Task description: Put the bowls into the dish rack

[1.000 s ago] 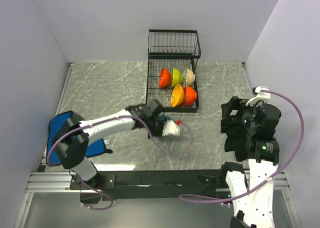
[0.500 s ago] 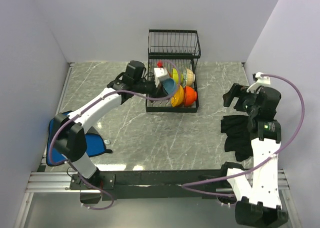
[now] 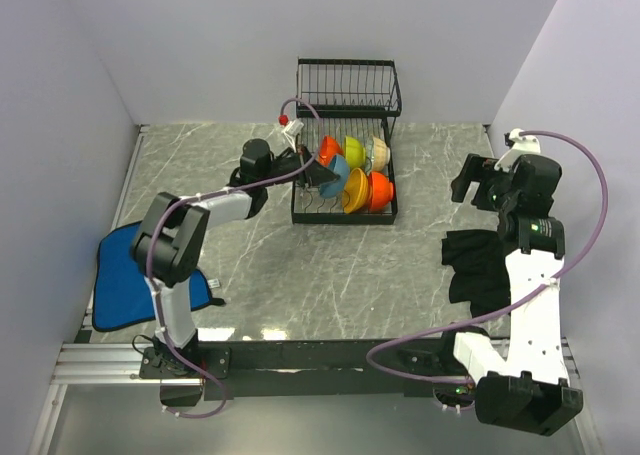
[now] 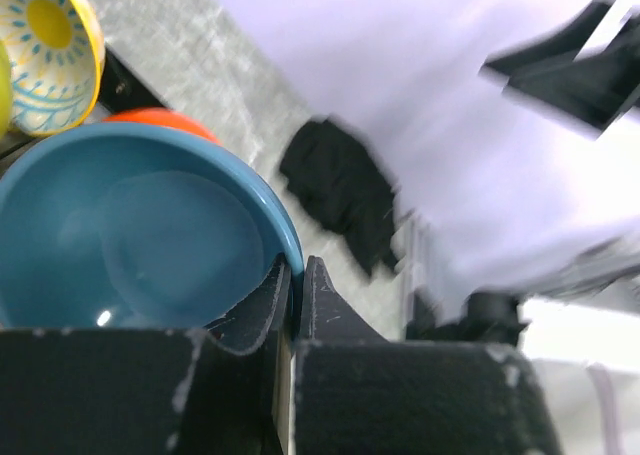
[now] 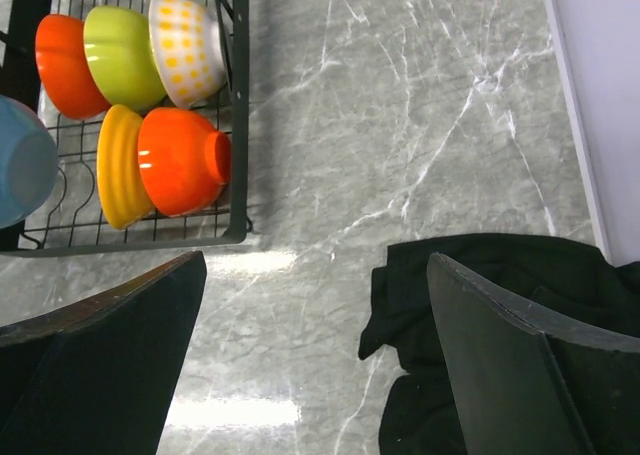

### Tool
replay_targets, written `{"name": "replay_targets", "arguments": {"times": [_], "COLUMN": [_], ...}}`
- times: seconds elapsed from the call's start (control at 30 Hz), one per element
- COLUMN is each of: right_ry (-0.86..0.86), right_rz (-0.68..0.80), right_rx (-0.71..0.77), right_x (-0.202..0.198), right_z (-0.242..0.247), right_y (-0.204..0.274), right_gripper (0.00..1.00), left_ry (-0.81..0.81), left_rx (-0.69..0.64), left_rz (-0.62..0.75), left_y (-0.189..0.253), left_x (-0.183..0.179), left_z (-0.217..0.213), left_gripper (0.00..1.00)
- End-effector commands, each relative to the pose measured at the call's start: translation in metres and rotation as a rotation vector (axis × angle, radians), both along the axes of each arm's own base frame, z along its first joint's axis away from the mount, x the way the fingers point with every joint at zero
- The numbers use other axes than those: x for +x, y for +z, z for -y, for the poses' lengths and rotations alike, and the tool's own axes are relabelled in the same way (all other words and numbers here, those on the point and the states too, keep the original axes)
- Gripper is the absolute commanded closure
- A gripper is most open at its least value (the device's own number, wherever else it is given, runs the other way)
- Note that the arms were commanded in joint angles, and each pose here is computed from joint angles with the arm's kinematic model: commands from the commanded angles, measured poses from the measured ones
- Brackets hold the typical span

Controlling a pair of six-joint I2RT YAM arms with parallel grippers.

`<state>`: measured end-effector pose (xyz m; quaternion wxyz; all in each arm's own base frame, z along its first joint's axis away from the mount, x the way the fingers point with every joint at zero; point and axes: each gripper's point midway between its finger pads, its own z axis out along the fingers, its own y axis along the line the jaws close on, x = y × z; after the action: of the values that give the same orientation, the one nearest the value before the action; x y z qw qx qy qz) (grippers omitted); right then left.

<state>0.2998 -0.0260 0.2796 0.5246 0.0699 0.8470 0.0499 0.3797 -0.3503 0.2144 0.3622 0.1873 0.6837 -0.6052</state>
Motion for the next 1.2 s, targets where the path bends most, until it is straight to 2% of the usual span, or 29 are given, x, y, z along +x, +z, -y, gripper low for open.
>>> {"name": "replay_targets", "arguments": {"times": [0.0,0.27,1.03,1.17], "right_ry": [-0.007,-0.007,-0.009,0.002], "right_rz": [0.041,0.021,-0.006,-0.008], "right_rx": [-0.038,-0.036,-0.032,-0.056], "right_x": [0.006,0.005,0.015,0.018], "right_z": [0.007,0.007,0.010,0.012], "right_y": [0.023,0.016,0.017,0.019], "right_gripper": [0.00,0.00,0.00,0.00], "left_ry": [0.015,0.107,0.198,0.208], "left_rx": [-0.250,-0.295,-0.243,-0.239], "left_rz": [-0.039,-0.234,-0.481,-0.485], "left_y": [0.046,0.011,-0.070,-0.073], "left_x": [0.007,0.027,0.057,0.060], "left_z": [0.004,-0.005,0.002,-0.001], "left_gripper": [0.98,0.99,0.99,0.95]}}
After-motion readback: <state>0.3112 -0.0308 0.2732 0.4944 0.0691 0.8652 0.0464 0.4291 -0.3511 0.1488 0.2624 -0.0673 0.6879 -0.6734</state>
